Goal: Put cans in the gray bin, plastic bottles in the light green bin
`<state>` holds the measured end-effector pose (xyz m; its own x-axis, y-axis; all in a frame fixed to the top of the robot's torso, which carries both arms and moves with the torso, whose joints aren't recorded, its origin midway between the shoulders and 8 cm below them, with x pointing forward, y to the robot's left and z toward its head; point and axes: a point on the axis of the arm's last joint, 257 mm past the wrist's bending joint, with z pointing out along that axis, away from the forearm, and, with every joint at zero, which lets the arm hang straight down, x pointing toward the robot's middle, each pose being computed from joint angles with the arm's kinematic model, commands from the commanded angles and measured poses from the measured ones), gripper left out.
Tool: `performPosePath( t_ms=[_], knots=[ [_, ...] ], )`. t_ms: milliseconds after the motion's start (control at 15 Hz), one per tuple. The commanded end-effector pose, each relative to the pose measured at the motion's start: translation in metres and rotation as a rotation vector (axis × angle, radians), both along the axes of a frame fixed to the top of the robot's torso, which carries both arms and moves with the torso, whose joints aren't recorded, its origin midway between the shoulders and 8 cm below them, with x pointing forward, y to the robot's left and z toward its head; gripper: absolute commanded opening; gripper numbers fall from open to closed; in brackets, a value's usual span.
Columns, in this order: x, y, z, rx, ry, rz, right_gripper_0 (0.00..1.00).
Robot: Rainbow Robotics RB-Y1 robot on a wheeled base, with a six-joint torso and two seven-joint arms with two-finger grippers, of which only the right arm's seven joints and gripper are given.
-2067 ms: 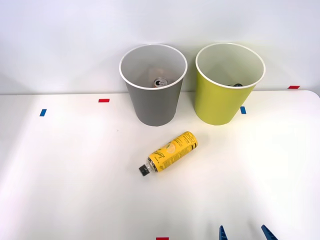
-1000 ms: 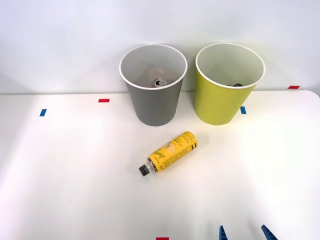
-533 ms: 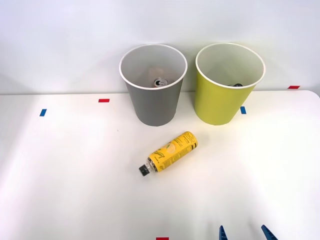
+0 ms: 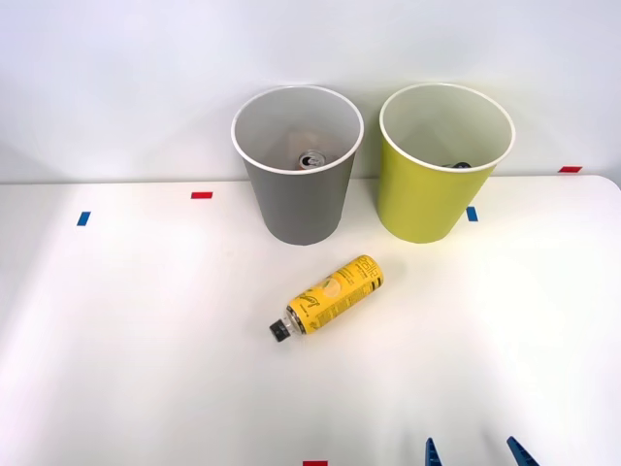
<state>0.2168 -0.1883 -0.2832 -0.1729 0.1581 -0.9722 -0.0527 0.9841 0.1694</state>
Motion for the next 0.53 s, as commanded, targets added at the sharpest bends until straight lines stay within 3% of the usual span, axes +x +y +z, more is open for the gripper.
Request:
performPosePath(
  t_ms=[67, 533],
  knots=[
    [0.0000, 0.0000, 0.0000, 0.000, 0.000, 0.000, 1.00],
    [0.0000, 0.0000, 0.0000, 0.000, 0.000, 0.000, 1.00]
  ],
)
